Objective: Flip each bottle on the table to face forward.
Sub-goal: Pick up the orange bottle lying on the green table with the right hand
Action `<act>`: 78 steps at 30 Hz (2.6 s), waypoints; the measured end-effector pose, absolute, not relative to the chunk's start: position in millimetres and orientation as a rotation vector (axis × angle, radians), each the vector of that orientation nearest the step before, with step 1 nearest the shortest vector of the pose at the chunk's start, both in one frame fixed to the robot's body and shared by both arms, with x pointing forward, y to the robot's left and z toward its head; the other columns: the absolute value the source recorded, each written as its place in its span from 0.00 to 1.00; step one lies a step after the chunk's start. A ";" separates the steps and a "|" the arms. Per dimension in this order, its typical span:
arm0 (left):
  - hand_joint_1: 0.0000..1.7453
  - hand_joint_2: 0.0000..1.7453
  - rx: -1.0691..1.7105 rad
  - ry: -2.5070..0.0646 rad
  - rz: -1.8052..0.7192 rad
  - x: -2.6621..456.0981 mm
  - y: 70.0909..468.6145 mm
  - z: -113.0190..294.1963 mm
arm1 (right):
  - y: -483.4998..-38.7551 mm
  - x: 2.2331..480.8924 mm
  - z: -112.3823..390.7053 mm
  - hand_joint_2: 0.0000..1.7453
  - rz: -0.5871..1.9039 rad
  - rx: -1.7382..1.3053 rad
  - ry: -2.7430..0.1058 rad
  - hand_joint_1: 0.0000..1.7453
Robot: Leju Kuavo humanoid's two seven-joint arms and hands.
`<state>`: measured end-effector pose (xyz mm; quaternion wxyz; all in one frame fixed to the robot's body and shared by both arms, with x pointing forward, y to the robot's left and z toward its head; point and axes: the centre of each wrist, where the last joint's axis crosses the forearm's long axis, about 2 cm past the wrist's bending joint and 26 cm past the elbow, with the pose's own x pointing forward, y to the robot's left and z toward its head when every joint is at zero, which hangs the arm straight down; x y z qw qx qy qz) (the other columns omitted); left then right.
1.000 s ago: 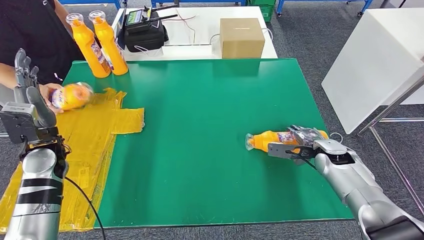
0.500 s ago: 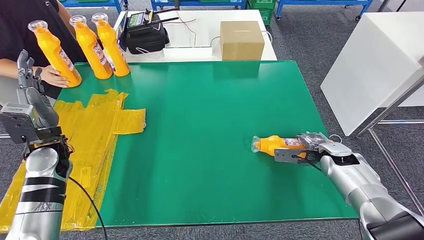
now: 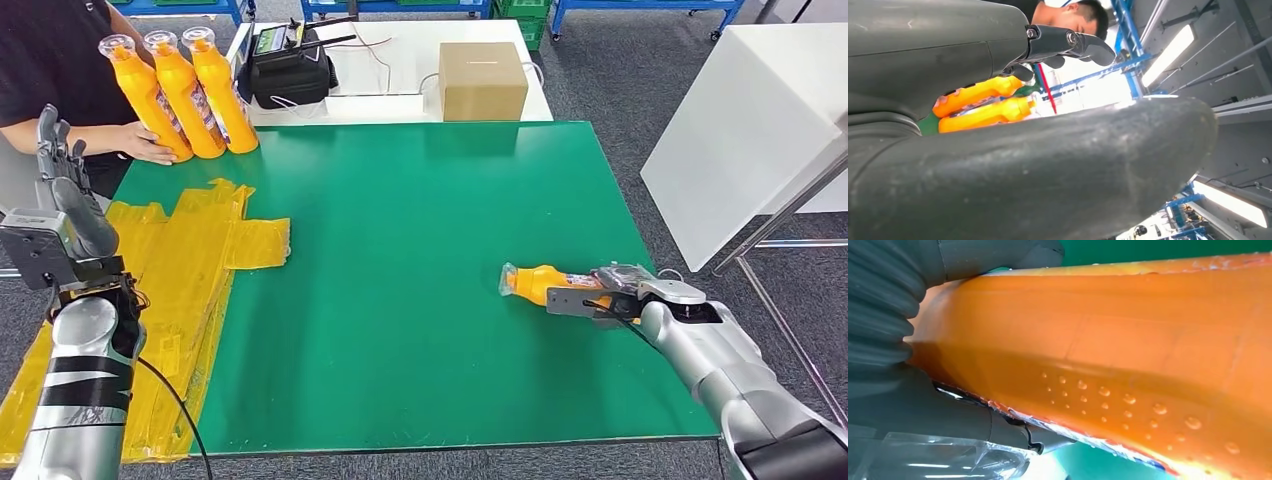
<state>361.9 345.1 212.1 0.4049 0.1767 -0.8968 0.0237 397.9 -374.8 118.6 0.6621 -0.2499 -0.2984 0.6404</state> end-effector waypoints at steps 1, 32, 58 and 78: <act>0.00 0.00 0.419 -2.251 0.069 361.5 345.0 211.2 | -371.1 399.3 121.3 1.00 1.423 -0.514 -0.705 1.00; 0.00 1.00 -0.724 -1.854 0.142 265.9 250.8 141.8 | -256.7 413.1 278.5 1.00 1.002 0.112 -1.583 1.00; 0.00 1.00 -0.807 -1.912 0.125 284.4 227.8 169.9 | -53.0 339.5 221.2 1.00 1.213 0.563 -1.457 1.00; 0.00 1.00 -0.864 -1.910 -0.095 286.1 212.6 175.0 | -53.3 350.3 218.2 1.00 1.297 0.520 -1.398 1.00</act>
